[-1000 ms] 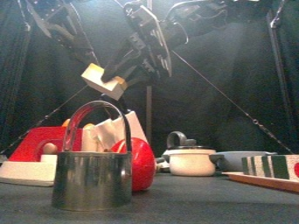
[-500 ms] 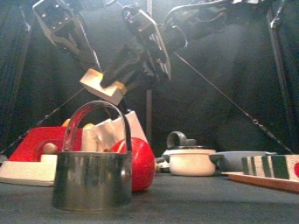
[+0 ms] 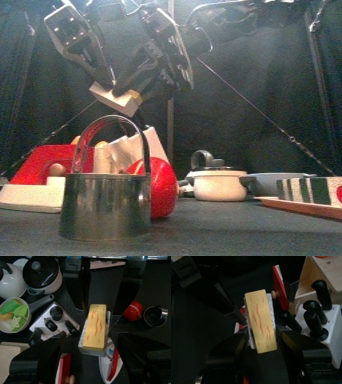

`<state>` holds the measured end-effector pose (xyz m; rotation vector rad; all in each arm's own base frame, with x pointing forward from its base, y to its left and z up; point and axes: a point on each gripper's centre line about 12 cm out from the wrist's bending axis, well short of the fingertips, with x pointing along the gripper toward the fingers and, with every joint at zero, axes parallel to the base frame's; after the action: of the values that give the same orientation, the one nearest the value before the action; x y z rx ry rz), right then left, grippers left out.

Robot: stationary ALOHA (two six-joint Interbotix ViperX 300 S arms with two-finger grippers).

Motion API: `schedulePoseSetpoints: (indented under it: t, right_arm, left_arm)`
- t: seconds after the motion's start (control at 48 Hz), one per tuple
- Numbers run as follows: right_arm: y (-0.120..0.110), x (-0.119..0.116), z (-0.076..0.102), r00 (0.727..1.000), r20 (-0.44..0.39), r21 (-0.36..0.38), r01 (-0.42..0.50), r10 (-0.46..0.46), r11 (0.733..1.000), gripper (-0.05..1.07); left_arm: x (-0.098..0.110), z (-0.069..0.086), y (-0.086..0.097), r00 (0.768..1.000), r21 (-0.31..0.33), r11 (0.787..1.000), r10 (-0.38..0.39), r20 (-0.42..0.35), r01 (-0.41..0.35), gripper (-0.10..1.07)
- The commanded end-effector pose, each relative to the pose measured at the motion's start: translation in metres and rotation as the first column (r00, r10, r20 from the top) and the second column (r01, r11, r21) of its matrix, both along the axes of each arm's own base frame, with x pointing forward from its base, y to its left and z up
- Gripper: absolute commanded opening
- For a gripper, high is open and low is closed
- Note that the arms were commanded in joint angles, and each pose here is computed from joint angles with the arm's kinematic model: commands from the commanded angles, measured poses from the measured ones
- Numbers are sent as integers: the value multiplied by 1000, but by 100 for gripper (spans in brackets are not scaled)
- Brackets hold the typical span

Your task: Hand over egg sushi

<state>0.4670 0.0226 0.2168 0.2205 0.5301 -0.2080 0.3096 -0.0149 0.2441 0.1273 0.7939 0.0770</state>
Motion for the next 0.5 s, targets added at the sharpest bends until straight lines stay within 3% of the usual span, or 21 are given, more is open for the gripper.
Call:
schedulePoseSetpoints:
  t: [0.0,0.479]
  right_arm:
    - [0,3,20,999,48,1,-4,4,1000,67]
    - [-1,3,20,999,50,1,-2,2,1000,67]
  left_arm:
    - [5,12,1,999,-2,1000,-1,39,1,100]
    - [3,7,0,1000,-6,1000,1,24,-1,97]
